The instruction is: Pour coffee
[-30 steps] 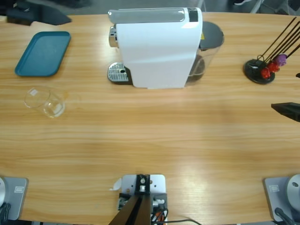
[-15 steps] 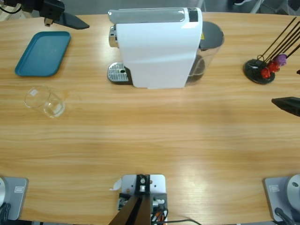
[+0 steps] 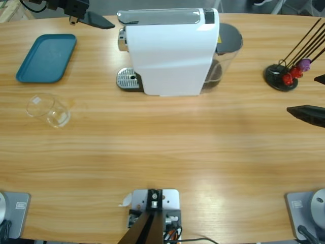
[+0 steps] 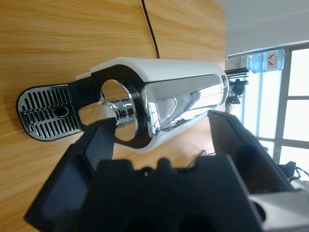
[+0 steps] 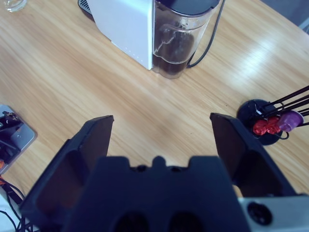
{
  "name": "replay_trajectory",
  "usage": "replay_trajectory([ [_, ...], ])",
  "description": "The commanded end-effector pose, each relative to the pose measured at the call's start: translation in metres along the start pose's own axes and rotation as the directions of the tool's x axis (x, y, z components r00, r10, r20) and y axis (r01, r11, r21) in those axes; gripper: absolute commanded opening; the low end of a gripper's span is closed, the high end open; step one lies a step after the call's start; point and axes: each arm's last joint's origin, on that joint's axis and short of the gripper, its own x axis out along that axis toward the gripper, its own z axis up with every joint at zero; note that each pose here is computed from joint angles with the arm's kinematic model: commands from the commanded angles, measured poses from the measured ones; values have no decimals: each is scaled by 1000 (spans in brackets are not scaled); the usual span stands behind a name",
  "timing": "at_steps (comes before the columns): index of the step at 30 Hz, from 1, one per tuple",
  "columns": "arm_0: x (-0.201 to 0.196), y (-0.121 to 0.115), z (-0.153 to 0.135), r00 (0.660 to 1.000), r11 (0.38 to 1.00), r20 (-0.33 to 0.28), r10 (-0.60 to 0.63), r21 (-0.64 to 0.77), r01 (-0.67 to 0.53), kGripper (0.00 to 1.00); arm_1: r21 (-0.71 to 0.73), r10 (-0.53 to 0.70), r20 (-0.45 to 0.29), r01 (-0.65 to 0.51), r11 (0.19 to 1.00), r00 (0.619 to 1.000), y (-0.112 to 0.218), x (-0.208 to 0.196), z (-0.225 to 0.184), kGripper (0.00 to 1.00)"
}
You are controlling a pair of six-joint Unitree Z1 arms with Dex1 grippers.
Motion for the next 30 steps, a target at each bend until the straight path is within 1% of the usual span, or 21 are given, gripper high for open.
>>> replay_trajectory([
  [1,17,11,10,1000,1000,-19,11,-16,-12,683,1,2,-39,-1,1000,999,2,11,-2,890],
  [2,17,11,10,1000,1000,-19,10,-16,-10,680,1,1,-40,-1,1000,999,2,11,-2,890],
  [3,17,11,10,1000,1000,-18,10,-16,-10,629,1,1,-41,-1,1000,999,2,11,-1,890],
  [4,18,11,11,1000,1000,-18,10,-16,-10,607,1,1,-40,-1,1000,999,2,11,-1,890],
  [9,20,14,11,1000,1000,-22,14,-20,-14,601,1,3,-42,-3,1000,999,2,12,-1,890],
  [11,21,14,11,1000,1000,-29,9,-19,-10,429,1,5,-45,-4,1000,999,2,12,-1,890],
  [20,25,17,10,999,1000,-53,3,-28,-4,417,1,6,-45,-6,1000,999,2,12,-1,890],
  [22,24,17,10,998,1000,-56,-1,-25,-1,260,1,6,-46,-6,1000,999,2,12,0,890],
  [24,25,17,9,998,1000,-64,-5,-25,4,253,1,5,-46,-5,1000,999,2,12,-1,890],
  [25,25,16,9,997,1000,-72,-17,-18,15,86,1,6,-46,-6,1000,999,2,12,0,890],
  [26,23,14,9,997,1000,-71,-24,1,24,0,1,6,-46,-6,1000,999,2,12,0,888],
  [30,21,12,10,997,999,-66,-29,34,32,0,0,6,-50,-6,1000,999,2,13,0,885],
])
